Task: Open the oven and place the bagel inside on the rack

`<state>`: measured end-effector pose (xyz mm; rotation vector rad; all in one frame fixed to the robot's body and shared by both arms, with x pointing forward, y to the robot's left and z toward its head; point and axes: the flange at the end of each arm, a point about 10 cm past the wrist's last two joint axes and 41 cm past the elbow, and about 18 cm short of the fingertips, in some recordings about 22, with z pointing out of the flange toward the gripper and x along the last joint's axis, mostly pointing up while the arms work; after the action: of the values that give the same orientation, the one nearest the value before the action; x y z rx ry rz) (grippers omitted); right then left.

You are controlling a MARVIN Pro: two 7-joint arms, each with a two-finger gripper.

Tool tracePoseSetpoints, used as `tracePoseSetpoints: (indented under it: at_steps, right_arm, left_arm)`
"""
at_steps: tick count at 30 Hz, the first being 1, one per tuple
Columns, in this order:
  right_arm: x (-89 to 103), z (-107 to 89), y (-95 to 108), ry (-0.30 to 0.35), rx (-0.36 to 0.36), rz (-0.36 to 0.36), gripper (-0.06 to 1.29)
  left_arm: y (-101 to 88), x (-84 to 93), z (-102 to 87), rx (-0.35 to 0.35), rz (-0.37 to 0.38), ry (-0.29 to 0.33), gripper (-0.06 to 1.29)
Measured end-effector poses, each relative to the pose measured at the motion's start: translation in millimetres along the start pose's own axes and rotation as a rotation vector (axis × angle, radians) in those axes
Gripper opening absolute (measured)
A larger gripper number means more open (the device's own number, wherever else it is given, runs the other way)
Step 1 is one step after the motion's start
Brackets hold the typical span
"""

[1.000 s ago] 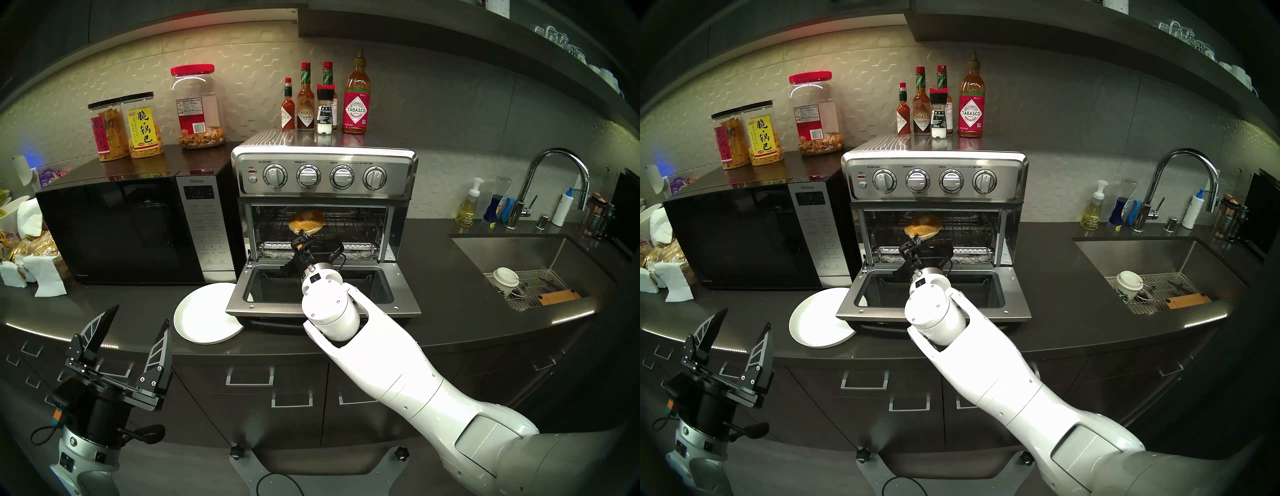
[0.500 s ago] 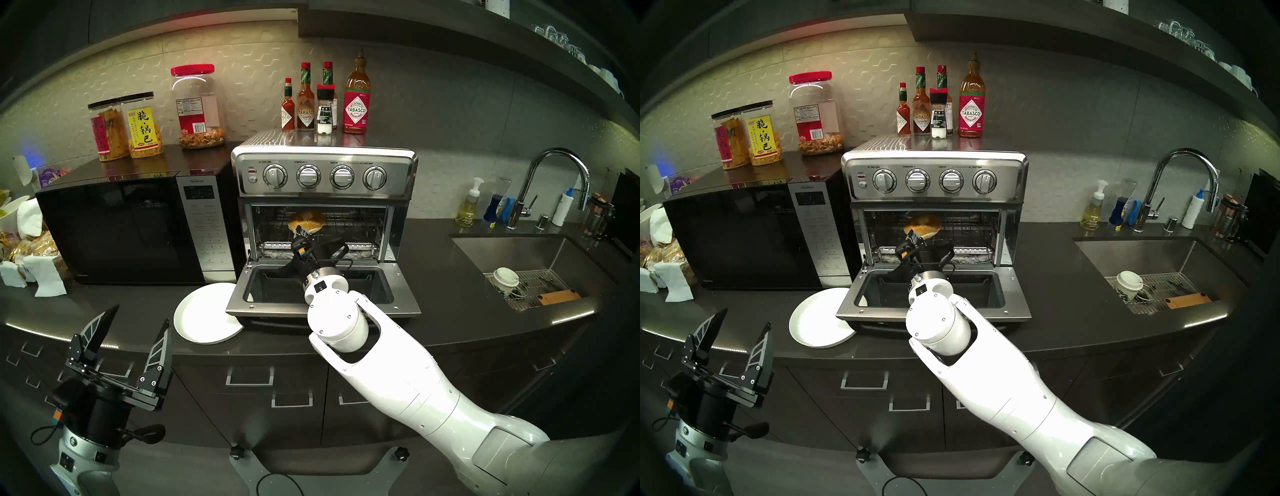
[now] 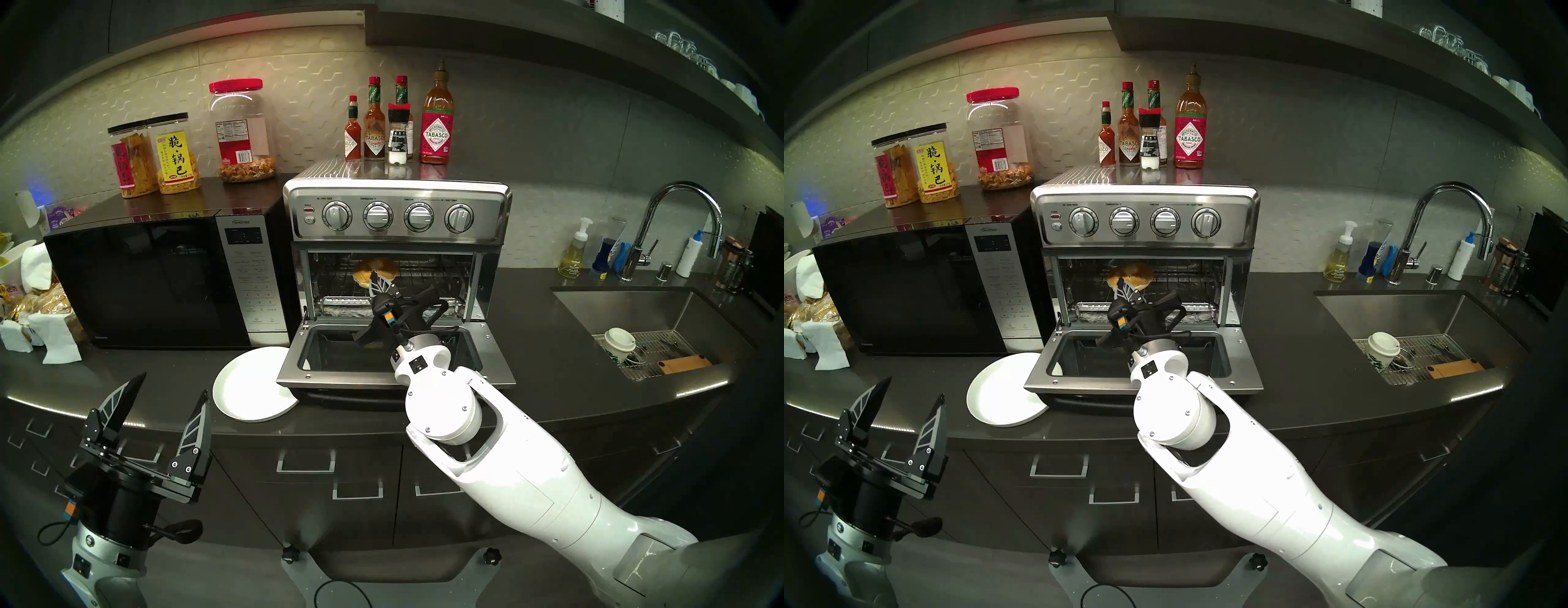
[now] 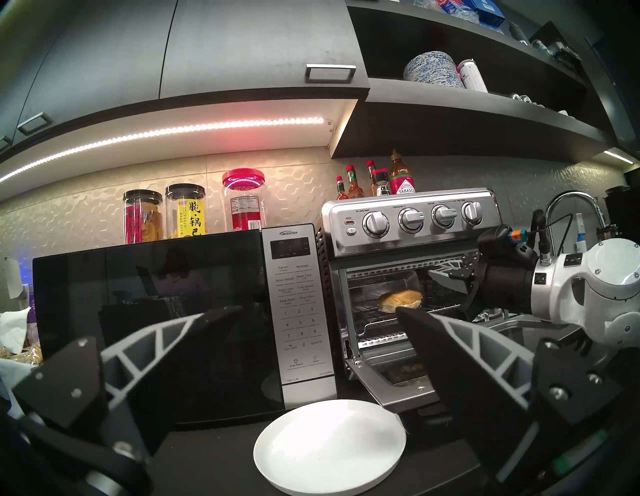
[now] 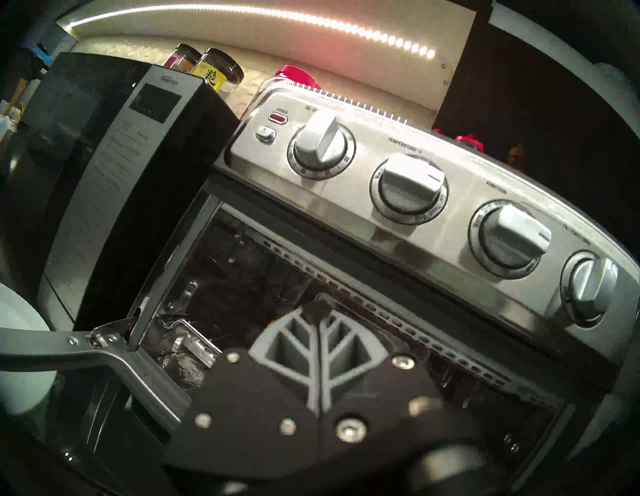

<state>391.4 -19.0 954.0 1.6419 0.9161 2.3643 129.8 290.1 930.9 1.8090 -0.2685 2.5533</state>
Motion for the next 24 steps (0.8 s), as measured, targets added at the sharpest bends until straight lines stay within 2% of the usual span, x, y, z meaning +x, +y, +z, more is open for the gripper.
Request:
tracePoseSetpoints:
  at_steps: [8,12,24]
  right_arm:
    - [0.3,-23.9,1,0.010,0.053,-0.022,-0.03]
    - [-0.4,-43.8,0,0.008,0.090,-0.033,-0.03]
    - [13.1,-81.4,9,0.033,0.120,-0.051,-0.03]
  left_arm:
    - [0.0,0.0,0.1,0.000,0.000,0.001,1.27]
    - [0.1,0.1,0.1,-0.001,0.000,0.001,1.27]
    - [0.1,0.1,0.1,-0.001,0.000,0.001,1.27]
